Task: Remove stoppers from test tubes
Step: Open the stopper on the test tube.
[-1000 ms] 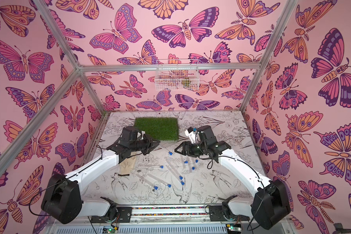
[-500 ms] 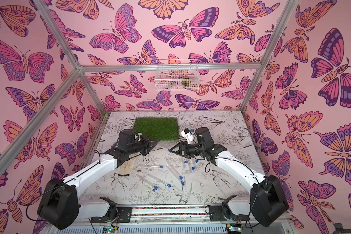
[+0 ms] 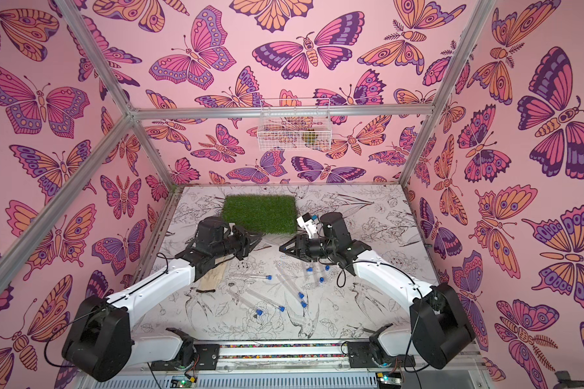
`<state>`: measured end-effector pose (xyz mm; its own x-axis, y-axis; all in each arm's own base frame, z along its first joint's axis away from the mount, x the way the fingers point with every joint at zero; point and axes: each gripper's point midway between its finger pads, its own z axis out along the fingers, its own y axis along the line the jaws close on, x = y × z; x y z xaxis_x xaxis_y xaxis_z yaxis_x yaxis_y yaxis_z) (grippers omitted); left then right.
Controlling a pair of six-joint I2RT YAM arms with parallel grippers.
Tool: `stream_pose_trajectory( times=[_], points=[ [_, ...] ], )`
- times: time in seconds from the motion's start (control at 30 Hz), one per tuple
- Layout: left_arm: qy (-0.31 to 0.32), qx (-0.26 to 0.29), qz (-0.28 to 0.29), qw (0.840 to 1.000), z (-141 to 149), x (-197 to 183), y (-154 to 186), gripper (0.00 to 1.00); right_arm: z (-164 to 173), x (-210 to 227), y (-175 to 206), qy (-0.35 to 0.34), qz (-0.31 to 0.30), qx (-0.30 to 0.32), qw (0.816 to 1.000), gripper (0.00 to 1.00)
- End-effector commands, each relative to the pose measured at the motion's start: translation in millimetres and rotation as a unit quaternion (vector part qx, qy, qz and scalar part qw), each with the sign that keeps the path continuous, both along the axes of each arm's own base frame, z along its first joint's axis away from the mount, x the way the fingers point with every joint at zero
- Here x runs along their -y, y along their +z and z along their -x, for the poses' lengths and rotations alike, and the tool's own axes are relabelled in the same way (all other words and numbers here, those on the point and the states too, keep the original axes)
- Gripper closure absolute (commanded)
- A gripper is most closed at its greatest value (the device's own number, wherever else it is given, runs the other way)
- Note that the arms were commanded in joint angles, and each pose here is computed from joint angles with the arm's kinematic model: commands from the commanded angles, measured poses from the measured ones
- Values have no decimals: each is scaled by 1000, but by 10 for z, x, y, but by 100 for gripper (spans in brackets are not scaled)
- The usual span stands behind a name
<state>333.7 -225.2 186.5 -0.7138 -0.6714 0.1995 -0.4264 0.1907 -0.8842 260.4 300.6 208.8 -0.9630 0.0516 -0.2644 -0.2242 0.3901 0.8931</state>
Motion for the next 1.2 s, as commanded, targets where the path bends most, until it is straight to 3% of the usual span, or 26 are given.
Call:
stream_pose_trajectory(
  times=[0.0, 0.33, 0.57, 0.83, 1.17],
  points=[
    [4, 12, 16, 1000, -10, -12, 75, 86, 4, -56, 18, 8, -11, 0, 1000, 56],
    [1, 8, 21, 1000, -16, 13, 61, 86, -14, -66, -7, 6, -11, 0, 1000, 63],
    [2, 10, 27, 1000, -33, 12, 78, 86, -44, -47, -101, -2, 6, -7, 1000, 50],
    [0, 7, 29, 1000, -30, 8, 62, 86, -86, -45, -124, -7, 19, -6, 1000, 51],
    [-3, 4, 31, 1000, -25, 21, 39, 86, -193, -119, 36, -12, -8, 10, 1000, 56]
  ],
)
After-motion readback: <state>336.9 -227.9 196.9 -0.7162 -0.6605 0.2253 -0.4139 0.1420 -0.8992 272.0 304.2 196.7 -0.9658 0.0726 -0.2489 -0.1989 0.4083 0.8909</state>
